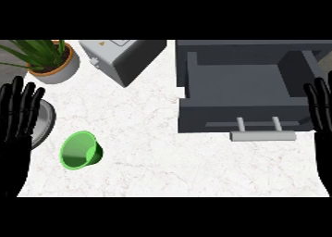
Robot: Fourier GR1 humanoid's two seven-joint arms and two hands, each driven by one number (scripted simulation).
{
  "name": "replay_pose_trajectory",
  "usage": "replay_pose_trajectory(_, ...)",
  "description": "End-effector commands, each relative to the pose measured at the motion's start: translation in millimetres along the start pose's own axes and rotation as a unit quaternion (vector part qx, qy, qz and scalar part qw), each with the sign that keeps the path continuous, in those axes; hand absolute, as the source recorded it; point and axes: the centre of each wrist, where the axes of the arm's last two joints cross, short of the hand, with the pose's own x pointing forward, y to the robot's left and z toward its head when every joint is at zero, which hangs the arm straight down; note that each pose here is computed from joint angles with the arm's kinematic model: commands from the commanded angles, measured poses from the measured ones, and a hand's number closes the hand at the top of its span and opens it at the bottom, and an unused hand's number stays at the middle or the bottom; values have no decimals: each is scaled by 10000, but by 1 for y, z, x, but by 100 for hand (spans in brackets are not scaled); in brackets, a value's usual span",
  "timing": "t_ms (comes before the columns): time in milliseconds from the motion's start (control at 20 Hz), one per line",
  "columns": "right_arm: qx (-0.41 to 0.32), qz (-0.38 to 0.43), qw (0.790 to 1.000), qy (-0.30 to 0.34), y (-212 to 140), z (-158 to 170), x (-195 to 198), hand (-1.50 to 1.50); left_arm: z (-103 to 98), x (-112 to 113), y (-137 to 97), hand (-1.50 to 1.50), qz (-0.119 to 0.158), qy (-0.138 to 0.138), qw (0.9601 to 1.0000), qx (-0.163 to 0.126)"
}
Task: Pick up the cup, place it into the drawer and close the drawer
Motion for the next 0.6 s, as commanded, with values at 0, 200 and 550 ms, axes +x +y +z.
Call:
replay_pose_trajectory(0, -45, -16, 9999, 94, -1, 12, -12, -150, -5, -16, -6, -150, 289, 33, 9988, -384)
replay_pose_trajectory(200, -57, -45, 9999, -99, -5, -1, 12, -150, 15, 1, -3, -150, 1214, -121, 9788, -1644)
replay_pose_trajectory(550, 479, 499, 9971, 317, 4, -4, -6, -150, 48, -11, 36, -150, 2363, 849, 9551, -1575)
